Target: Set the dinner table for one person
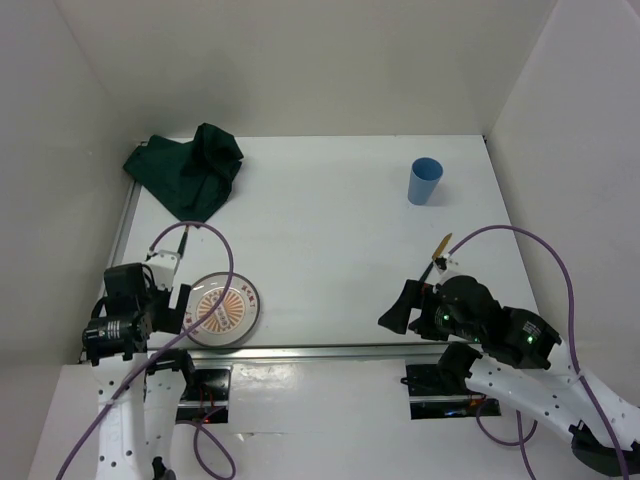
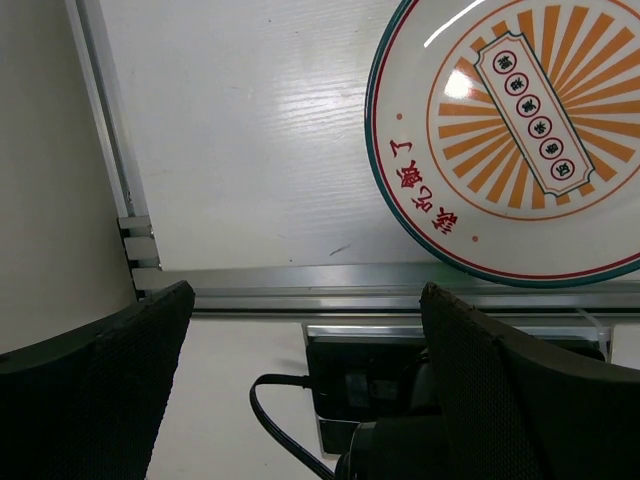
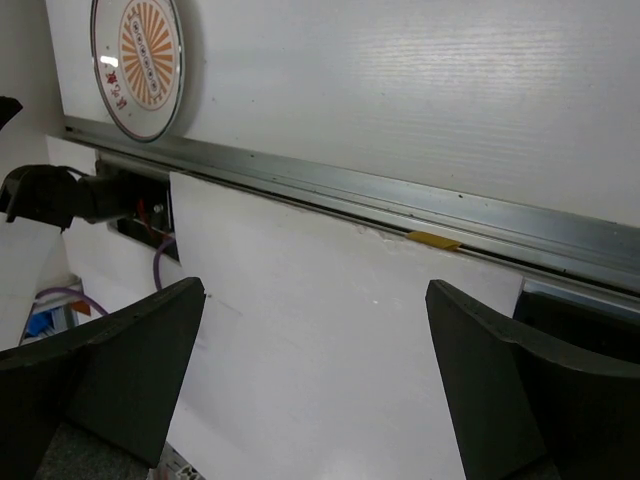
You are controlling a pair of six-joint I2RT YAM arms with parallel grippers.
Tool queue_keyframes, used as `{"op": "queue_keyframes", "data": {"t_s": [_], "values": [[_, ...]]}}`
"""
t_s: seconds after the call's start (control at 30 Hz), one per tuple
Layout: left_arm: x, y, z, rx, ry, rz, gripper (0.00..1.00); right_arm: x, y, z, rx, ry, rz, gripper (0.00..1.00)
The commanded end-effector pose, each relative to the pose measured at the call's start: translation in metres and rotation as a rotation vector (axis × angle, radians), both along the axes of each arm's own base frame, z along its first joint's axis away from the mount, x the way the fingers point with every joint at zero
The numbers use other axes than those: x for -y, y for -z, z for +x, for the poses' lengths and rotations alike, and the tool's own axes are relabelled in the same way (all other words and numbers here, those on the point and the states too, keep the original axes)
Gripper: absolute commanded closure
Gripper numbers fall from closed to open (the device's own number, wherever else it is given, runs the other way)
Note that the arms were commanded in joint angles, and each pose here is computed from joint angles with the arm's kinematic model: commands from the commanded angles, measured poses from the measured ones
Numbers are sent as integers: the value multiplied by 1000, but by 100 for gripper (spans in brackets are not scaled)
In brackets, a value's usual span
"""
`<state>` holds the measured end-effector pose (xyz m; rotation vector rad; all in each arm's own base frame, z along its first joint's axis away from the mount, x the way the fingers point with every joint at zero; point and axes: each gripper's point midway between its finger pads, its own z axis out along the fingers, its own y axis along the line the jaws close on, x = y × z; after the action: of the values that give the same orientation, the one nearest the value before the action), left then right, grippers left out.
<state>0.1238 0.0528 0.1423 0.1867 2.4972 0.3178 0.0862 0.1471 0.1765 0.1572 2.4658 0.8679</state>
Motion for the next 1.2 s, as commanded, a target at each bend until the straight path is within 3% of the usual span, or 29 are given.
{"op": "queue_keyframes", "data": {"t_s": [0.0,0.13,0.3,0.33,0.4,0.43,0.5,0.57,0.63,0.67,0.77,0.9,1.0,1.17], "values": [[-1,0,7,8,1,-5,0,-3,-1,4,21,-3,-2,0],[-6,-12,12,12,21,34,0,-5,-7,14,56,11,-4,0],[-7,-81,64,112,83,26,0,-21,-35,35,144,25,39,0],[-8,-128,83,203,108,42,0,-25,-51,41,180,27,59,0],[-10,-144,125,153,138,-6,0,-32,-71,55,250,20,57,0],[-13,-191,144,249,126,8,0,-41,-84,67,291,12,39,0],[-19,-194,191,208,120,7,0,-45,-92,87,333,32,-21,0],[-12,-229,229,297,133,88,0,-60,-96,109,359,-6,-130,0],[4,-210,272,246,193,94,0,-73,-86,133,355,-19,-242,0],[11,-226,289,298,217,85,0,-79,-99,143,401,-32,-256,0],[32,-209,345,297,274,85,0,-104,-97,171,471,-71,-294,0],[29,-201,408,409,186,155,0,-134,-87,200,568,-169,-340,0],[29,-199,438,480,184,179,0,-163,-62,211,520,-288,-311,0],[33,-153,481,464,205,180,0,-188,-32,228,451,-356,-254,0]]}}
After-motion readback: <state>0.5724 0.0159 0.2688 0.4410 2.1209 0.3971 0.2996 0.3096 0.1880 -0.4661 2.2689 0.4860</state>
